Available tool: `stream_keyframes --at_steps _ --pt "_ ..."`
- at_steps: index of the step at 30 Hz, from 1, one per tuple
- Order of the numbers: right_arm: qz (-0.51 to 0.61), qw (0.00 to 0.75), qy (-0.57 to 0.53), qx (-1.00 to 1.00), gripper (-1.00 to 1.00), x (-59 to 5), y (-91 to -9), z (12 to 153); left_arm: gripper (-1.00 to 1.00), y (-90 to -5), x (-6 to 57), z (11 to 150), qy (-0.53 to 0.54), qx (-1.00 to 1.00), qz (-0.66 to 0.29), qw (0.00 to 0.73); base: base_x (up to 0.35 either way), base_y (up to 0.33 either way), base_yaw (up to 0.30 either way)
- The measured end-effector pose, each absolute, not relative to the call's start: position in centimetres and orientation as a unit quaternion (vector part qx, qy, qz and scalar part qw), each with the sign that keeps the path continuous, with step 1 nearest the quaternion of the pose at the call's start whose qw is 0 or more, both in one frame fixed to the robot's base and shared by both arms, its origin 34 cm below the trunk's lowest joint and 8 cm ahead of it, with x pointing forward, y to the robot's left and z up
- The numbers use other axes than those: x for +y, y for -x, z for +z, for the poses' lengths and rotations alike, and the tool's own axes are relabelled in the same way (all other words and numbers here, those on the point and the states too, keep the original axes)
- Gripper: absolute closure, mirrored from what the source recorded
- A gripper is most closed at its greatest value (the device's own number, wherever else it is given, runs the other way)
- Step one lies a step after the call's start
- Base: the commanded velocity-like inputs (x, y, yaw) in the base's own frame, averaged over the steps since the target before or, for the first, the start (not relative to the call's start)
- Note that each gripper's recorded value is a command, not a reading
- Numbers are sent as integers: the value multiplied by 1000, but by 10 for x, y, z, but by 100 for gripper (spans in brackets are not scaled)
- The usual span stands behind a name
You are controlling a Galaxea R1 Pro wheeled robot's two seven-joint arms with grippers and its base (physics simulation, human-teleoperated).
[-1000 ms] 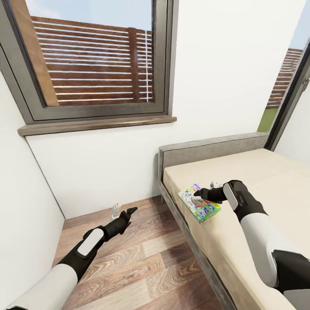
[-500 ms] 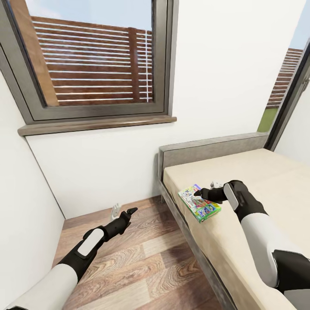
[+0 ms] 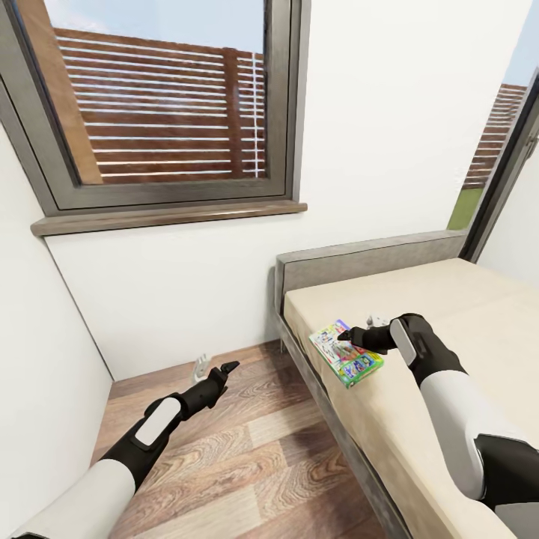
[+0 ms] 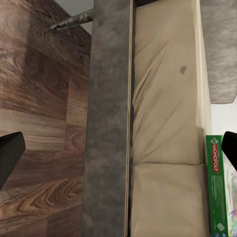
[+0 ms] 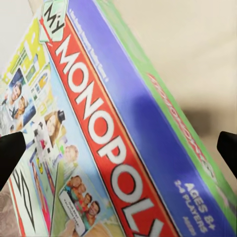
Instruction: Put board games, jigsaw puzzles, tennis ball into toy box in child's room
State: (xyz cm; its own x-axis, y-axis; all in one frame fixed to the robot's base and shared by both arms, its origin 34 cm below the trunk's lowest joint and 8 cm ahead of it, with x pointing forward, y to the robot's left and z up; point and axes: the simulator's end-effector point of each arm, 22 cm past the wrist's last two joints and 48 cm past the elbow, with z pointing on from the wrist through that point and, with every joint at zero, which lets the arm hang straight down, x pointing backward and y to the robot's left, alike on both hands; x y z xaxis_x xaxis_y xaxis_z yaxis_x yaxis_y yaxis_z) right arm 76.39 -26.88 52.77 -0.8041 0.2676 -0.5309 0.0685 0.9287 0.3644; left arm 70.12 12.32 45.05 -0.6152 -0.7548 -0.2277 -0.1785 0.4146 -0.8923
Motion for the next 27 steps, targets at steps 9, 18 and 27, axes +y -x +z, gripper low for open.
stream_keyframes --at_steps 9,18,27 --pt "159 300 -90 936 -100 -274 -764 528 -100 -698 116 442 305 781 -443 317 0 0 0" --pt "151 312 -92 934 -100 -287 -766 535 -100 -693 110 433 299 791 -431 316 0 0 0" --pt "142 326 -93 930 -100 -300 -769 548 -100 -693 108 431 297 793 -428 316 0 0 0"
